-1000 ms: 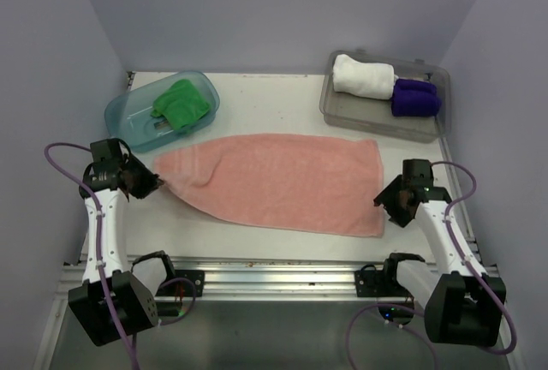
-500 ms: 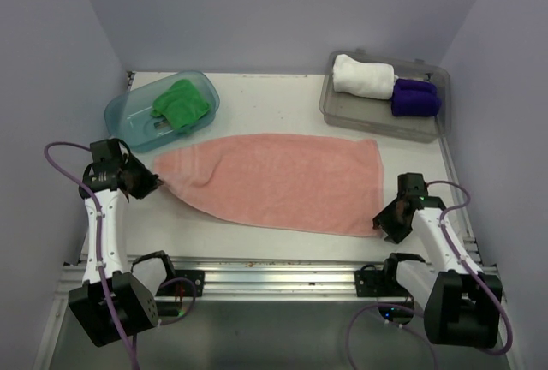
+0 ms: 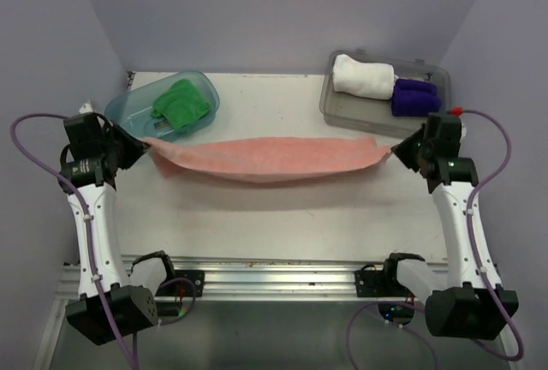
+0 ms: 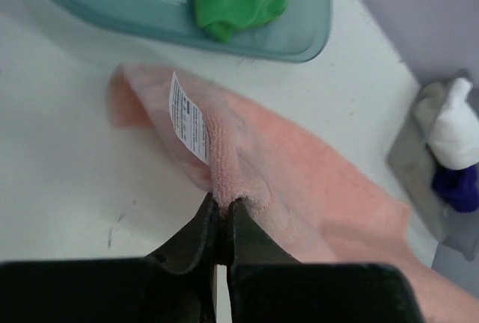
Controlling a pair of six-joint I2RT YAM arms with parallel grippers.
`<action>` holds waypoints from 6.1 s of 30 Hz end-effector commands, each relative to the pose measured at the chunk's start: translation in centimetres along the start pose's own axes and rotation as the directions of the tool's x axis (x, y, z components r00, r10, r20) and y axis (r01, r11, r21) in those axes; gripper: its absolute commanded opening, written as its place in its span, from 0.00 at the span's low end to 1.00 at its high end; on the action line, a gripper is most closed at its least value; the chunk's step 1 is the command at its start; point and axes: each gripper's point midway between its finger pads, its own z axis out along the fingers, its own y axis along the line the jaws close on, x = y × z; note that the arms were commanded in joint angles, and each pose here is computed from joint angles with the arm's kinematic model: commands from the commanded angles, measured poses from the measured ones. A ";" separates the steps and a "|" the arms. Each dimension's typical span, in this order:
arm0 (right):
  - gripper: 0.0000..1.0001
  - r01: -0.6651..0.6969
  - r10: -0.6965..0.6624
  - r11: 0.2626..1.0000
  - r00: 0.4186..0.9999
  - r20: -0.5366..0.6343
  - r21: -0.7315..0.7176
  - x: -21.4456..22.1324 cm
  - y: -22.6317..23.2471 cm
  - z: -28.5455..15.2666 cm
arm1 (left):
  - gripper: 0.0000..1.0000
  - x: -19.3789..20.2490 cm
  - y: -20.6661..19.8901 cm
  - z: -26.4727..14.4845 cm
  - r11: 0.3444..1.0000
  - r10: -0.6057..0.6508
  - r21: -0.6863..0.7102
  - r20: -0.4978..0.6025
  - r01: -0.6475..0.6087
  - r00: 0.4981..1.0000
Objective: Roll the towels
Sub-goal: Flatten the towel, then fold the towel
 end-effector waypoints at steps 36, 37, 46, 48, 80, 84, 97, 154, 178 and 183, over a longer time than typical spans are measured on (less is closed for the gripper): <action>0.00 0.148 -0.178 0.984 0.868 0.464 0.100 -9.0 0.2 -10.1 | 0.00 -4.6 -2.1 -5.5 0.992 0.123 0.003 0.255 -0.128 0.959; 0.00 0.162 -0.194 0.980 0.894 0.403 0.112 -7.9 0.4 -7.0 | 0.00 -4.2 -0.9 -4.0 0.994 0.109 -0.028 0.243 -0.106 0.964; 0.00 0.125 -0.170 0.973 0.957 0.236 0.197 -5.0 0.7 7.5 | 0.00 2.5 5.5 7.9 0.992 -0.019 -0.127 -0.021 0.016 1.000; 0.00 0.121 -0.165 0.973 0.960 0.227 0.198 -5.5 1.7 9.0 | 0.00 1.9 5.5 8.8 0.989 -0.020 -0.144 -0.026 0.016 0.999; 0.00 0.235 -0.205 0.913 0.971 -0.124 0.334 5.7 -9.7 3.9 | 0.00 10.2 11.3 4.0 0.931 -0.083 -0.364 -0.230 -0.007 0.970; 0.00 0.232 -0.211 0.911 0.972 -0.099 0.342 5.5 -10.2 3.5 | 0.00 9.8 11.6 3.7 0.919 -0.098 -0.395 -0.207 0.009 0.973; 0.00 0.213 -0.197 0.903 0.977 -0.080 0.373 4.9 -11.2 2.8 | 0.00 9.8 11.5 2.8 0.908 -0.131 -0.417 -0.198 0.038 0.971; 0.26 0.327 -0.296 0.938 0.929 -0.224 0.117 4.9 -1.8 11.9 | 0.36 9.8 0.2 12.0 0.989 0.089 -0.094 -0.253 -0.116 0.963; 0.52 0.281 -0.183 0.906 0.935 -0.305 0.317 6.0 -11.4 9.1 | 0.38 9.9 3.7 11.8 0.965 0.105 -0.198 -0.311 -0.173 0.945; 0.55 0.296 -0.186 0.904 0.921 -0.341 0.307 7.1 -12.2 9.5 | 0.37 13.3 6.5 12.2 0.957 0.064 -0.240 -0.374 -0.163 0.925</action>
